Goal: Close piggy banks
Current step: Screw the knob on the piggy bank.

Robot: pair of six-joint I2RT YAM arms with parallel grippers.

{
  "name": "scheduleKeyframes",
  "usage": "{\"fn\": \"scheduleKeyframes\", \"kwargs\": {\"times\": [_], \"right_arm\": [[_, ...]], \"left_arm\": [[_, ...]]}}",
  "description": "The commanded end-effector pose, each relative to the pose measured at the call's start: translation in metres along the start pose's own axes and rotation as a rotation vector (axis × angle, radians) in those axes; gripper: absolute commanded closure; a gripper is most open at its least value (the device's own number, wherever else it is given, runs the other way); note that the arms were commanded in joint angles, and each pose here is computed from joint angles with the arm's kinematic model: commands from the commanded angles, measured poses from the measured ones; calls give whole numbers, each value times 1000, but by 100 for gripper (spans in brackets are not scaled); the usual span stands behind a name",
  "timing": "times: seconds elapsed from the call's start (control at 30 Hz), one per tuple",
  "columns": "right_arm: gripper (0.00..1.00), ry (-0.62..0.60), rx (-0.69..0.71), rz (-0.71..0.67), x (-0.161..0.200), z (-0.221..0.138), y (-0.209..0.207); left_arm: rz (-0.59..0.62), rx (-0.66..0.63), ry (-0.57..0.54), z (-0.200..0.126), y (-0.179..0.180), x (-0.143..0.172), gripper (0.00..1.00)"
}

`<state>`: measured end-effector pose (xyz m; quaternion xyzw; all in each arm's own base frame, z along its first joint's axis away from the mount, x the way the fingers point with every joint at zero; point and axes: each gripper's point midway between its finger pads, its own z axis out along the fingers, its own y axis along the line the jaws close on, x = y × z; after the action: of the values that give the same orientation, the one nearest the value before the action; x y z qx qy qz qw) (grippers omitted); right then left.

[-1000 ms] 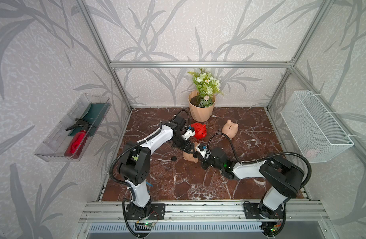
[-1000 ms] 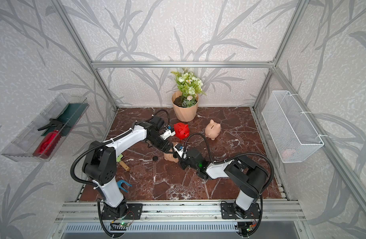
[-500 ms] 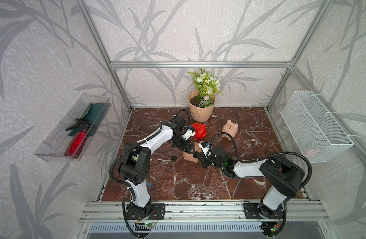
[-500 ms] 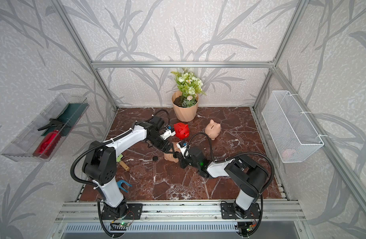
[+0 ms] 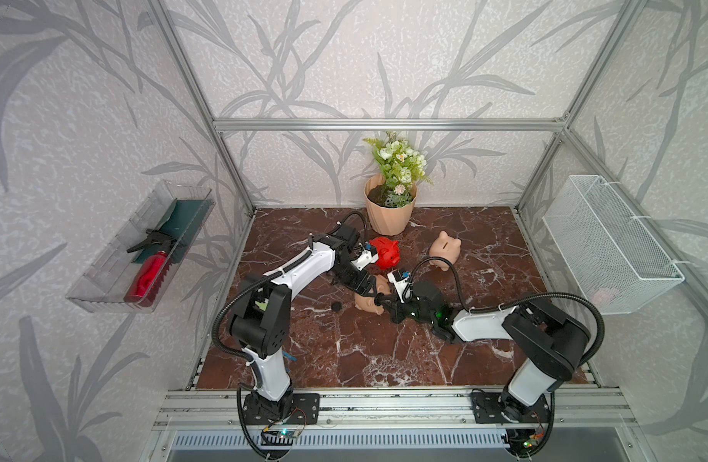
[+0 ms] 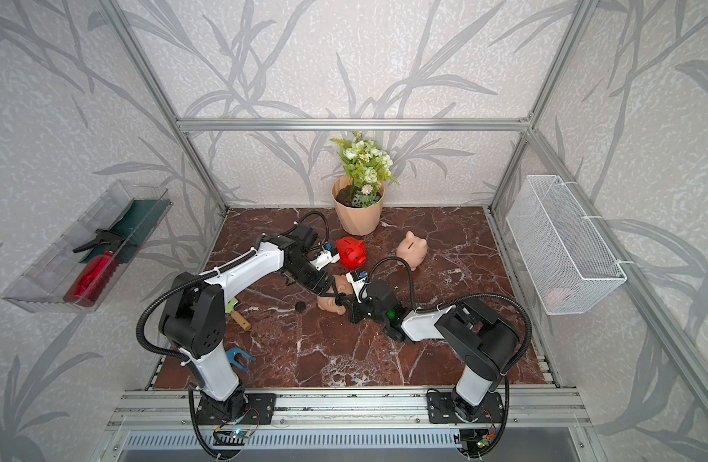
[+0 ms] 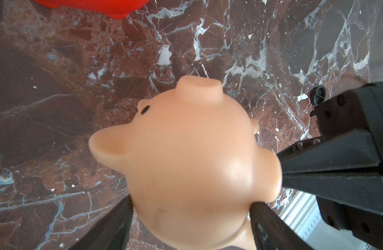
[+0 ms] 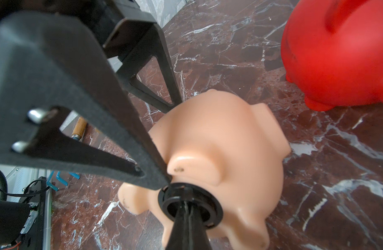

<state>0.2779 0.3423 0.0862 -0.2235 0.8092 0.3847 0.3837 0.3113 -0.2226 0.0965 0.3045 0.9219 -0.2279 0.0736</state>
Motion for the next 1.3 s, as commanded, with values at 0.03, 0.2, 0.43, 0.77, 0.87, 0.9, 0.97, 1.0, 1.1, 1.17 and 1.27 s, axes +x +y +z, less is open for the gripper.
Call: {"fn": "scheduleKeyframes", "kwargs": {"times": [0.03, 0.2, 0.43, 0.77, 0.87, 0.9, 0.97, 1.0, 1.1, 1.17, 1.27], "right_arm": [[100, 21, 17, -92, -6, 5, -1], [100, 44, 60, -234, -4, 3, -9], [100, 45, 101, -334, -10, 1, -12], [94, -32, 55, -293, -25, -1, 0], [93, -39, 54, -276, -27, -1, 1], [92, -43, 54, -270, -28, -1, 1], [91, -46, 47, -255, -28, 0, 1], [91, -45, 43, -250, -27, 0, 2], [91, -46, 39, -242, -26, 2, 2], [87, -48, 32, -234, -27, 3, 2], [86, -56, 25, -226, -29, 3, 4]], "left_arm": [[9, 74, 34, 0, -19, 13, 17], [7, 79, 33, 1, -20, 13, 17], [13, 80, 27, 0, -20, 13, 18], [12, 81, 41, 2, -21, 16, 18], [11, 81, 42, 2, -20, 16, 18], [9, 81, 44, 3, -20, 16, 18], [9, 81, 45, 3, -20, 17, 18], [7, 80, 47, 3, -19, 17, 18], [8, 78, 47, 3, -20, 17, 18], [7, 79, 50, 4, -19, 18, 18], [7, 76, 52, 4, -19, 18, 18]]}}
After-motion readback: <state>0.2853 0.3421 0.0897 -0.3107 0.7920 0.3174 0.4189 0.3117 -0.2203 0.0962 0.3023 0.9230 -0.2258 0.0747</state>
